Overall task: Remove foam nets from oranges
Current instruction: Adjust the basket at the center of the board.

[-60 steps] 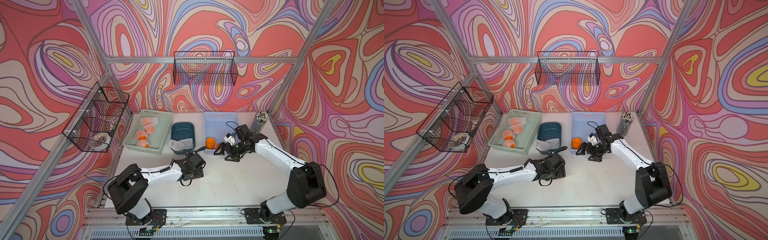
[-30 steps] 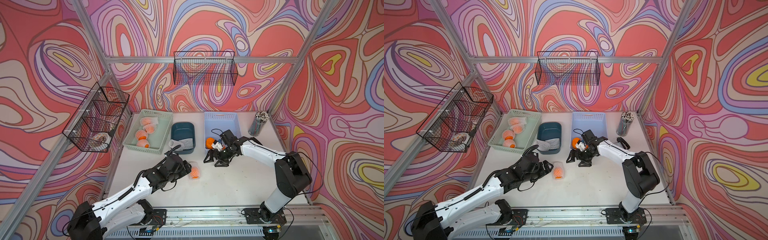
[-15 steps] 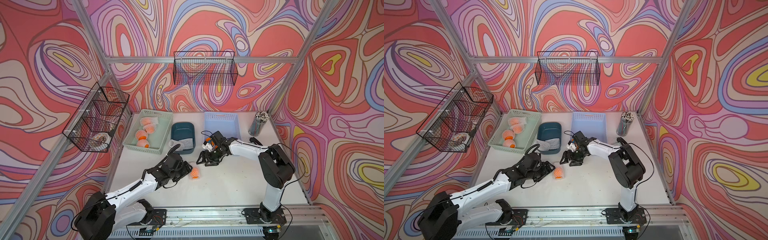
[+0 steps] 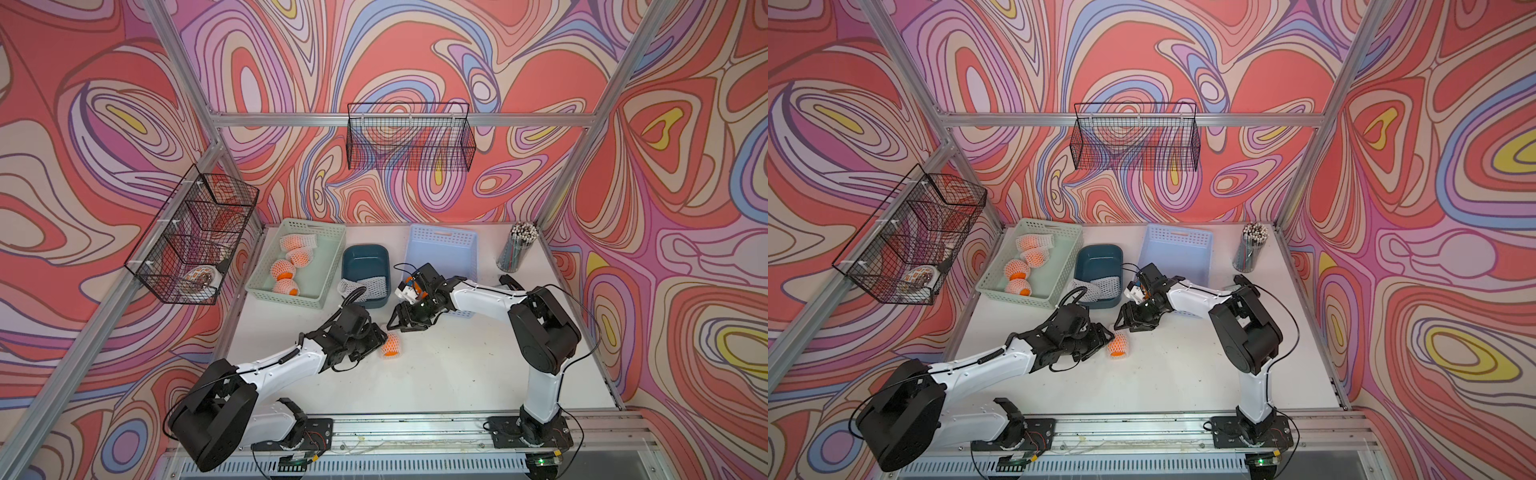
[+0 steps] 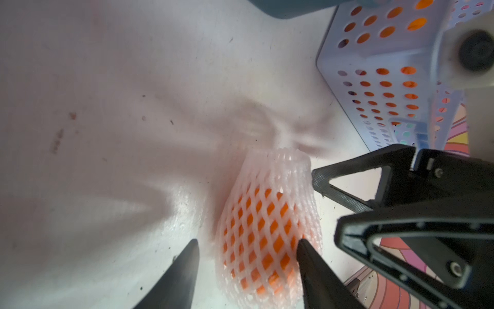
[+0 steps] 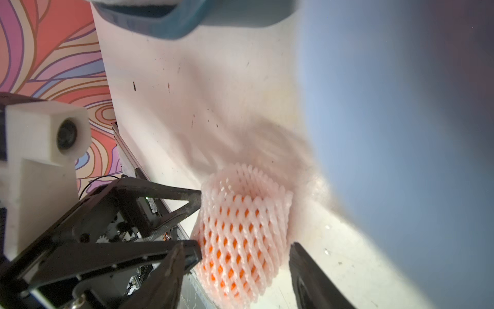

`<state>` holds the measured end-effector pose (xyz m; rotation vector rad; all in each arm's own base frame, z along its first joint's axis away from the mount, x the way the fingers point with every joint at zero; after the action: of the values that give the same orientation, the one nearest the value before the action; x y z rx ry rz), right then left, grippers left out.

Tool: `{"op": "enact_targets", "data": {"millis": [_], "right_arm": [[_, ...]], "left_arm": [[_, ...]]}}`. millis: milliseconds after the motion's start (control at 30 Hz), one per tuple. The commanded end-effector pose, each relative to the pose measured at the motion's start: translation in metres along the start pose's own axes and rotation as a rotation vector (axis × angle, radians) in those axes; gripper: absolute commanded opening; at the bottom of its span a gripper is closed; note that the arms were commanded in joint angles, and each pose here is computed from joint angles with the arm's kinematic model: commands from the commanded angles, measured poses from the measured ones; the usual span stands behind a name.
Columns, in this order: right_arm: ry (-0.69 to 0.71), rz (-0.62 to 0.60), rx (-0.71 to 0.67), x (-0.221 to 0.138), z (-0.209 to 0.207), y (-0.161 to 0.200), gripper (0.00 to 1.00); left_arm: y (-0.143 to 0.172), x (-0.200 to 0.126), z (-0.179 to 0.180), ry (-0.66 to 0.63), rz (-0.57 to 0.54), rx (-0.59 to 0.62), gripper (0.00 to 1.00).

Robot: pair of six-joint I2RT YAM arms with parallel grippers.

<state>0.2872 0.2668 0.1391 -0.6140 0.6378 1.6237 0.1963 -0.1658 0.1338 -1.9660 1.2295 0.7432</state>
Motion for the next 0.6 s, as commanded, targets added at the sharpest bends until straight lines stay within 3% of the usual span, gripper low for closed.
{"op": "enact_targets", "data": {"millis": [0, 400, 567], "right_arm": [[0.042, -0.004, -0.008, 0.001, 0.000, -0.001, 0.64], [0.272, -0.093, -0.015, -0.017, -0.004, -0.002, 0.64], [0.364, -0.137, -0.016, -0.029, -0.011, -0.005, 0.63]], "left_arm": [[-0.009, 0.000, -0.009, 0.031, -0.021, 0.015, 0.60], [-0.013, 0.010, -0.016, 0.049, 0.000, 0.034, 0.53], [-0.013, 0.012, -0.017, 0.055, 0.012, 0.043, 0.44]]}}
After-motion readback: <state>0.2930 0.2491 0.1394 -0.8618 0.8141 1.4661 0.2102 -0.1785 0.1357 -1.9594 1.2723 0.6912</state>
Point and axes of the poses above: each gripper's point midway between its finger pads, its own x axis out along the fingers, its own z axis along the line the jaws close on, y = z × x, the point moved 10 cm from there along -x, back along the fingers, and after that the axes turned 11 degrees about x, right-handed, at the moved point
